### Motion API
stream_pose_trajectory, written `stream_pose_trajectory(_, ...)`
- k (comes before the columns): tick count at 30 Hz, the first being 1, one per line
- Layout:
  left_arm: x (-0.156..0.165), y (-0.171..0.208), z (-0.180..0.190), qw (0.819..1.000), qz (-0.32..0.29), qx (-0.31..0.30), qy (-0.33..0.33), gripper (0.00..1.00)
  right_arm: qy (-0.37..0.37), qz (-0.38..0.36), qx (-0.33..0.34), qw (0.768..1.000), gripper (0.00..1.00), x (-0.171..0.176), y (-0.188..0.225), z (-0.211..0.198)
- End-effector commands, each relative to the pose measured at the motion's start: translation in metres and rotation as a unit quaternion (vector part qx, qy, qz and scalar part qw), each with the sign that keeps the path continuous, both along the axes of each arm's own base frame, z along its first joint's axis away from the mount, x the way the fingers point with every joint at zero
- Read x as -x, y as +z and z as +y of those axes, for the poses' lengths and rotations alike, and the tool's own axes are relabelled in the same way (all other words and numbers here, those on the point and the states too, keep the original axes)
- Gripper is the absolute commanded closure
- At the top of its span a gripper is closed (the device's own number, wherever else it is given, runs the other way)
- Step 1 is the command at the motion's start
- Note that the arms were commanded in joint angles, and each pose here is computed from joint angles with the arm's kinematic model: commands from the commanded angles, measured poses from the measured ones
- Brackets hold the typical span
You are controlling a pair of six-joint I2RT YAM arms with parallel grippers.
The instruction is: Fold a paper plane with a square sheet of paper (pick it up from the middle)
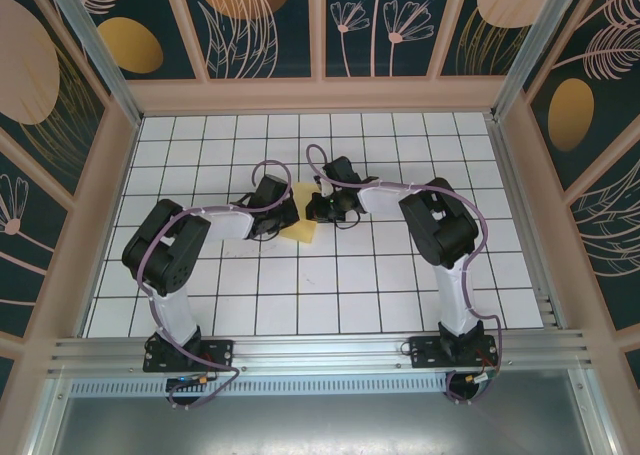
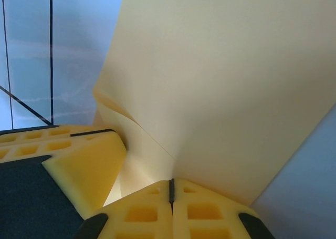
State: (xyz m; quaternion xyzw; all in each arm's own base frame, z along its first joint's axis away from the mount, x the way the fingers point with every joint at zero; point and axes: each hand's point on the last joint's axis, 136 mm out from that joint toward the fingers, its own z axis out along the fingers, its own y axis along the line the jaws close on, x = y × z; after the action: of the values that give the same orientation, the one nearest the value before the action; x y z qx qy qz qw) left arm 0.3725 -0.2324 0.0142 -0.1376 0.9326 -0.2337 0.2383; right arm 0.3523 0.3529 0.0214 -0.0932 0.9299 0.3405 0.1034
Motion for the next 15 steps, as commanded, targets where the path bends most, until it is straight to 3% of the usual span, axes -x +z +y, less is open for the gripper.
stream_pose_trajectory(1,0.019,-0.029,0.019,0.998,0.044,-0.030,0.020,0.93,0.012,-0.015,-0.014,1.000,0.92,0.000,0.026,0.004)
stream_pose_trajectory(15,0.024,-0.036,0.018,0.998,0.056,-0.015,0.028,0.93,0.027,-0.002,-0.015,1.000,0.92,0.054,0.042,0.007)
